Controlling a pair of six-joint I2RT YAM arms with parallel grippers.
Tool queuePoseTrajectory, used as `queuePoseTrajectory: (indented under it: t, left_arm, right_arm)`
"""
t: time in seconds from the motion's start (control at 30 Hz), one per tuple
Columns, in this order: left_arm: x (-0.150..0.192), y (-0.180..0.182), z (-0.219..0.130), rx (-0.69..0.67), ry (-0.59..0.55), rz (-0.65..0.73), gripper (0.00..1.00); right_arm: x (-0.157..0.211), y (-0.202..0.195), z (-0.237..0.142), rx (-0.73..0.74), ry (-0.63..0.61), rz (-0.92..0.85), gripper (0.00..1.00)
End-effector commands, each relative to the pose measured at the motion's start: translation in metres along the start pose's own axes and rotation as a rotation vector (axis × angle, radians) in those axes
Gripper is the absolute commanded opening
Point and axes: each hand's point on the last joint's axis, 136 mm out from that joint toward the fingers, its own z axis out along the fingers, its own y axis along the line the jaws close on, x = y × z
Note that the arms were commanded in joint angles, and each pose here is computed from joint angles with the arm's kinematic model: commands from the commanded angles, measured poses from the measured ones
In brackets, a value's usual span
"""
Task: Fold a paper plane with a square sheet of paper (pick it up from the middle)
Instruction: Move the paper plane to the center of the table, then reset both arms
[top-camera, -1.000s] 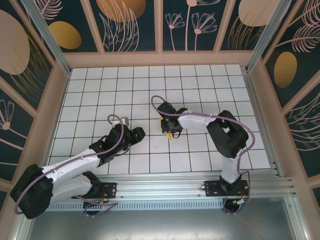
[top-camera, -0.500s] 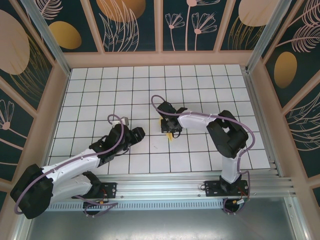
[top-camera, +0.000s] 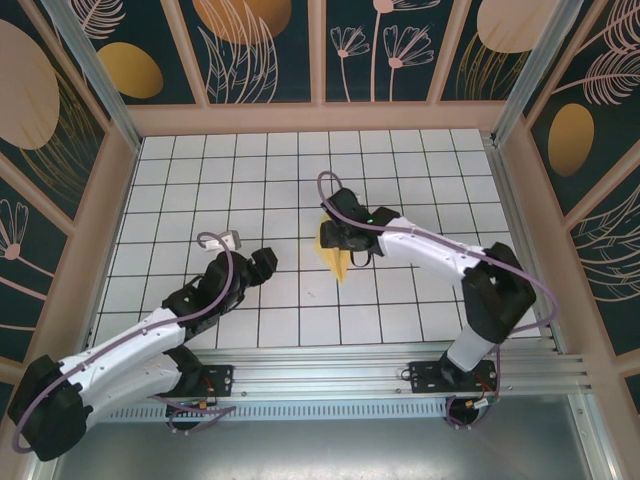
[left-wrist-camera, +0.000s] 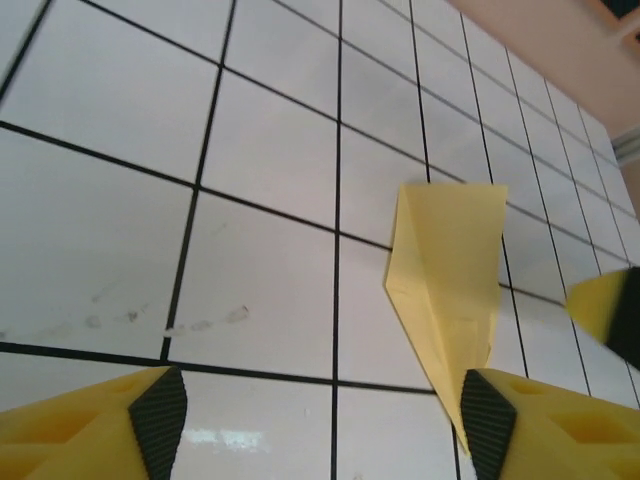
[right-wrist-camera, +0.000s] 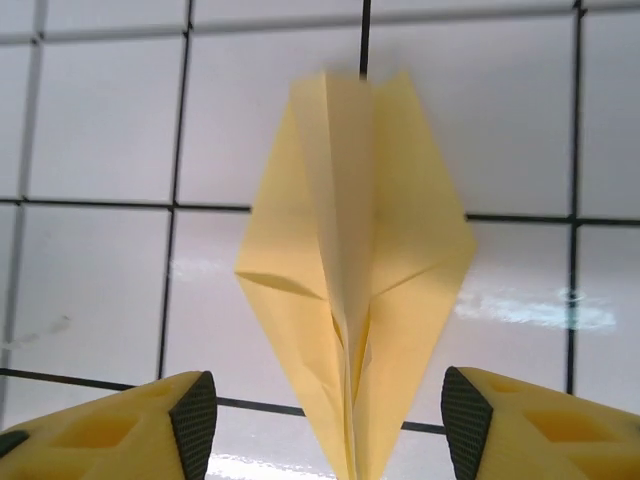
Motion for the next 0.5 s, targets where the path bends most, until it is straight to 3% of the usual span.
queuePoseTrajectory:
  t: [0.0,0.1,0.17,0.27,0.37,0.47]
  left_arm:
    - [-0.035,0.018,-0.015,-0.124,-0.165,0.089,0.87]
    - [-0.068,0.034,-0.031,-0.244,-0.333,0.169,0.98]
    - [-0.09,0.042,-0.039,-0.309,-0.42,0.237,0.99]
    - [-0.12,0.073,-0.039,-0.438,-0.48,0.235,0.98]
    - [-0.142,0.095,-0.041,-0.558,-0.55,0.298,0.98]
    - [-0.148,0.116,-0.033,-0.585,-0.569,0.314,0.99]
  right_arm:
    - [-0.042,-0.035,-0.054,0.135,-0.226,0.005,0.66]
    - [-0.062,-0.094,-0.085,0.277,-0.417,0.098,0.81]
    - [-0.067,-0.142,-0.091,0.362,-0.498,0.142,0.86]
    - [-0.062,-0.22,-0.088,0.474,-0.554,0.256,0.9]
    - [-0.054,-0.257,-0.069,0.448,-0.579,0.247,0.9]
    - [-0.045,-0.273,-0.047,0.401,-0.613,0.215,0.9]
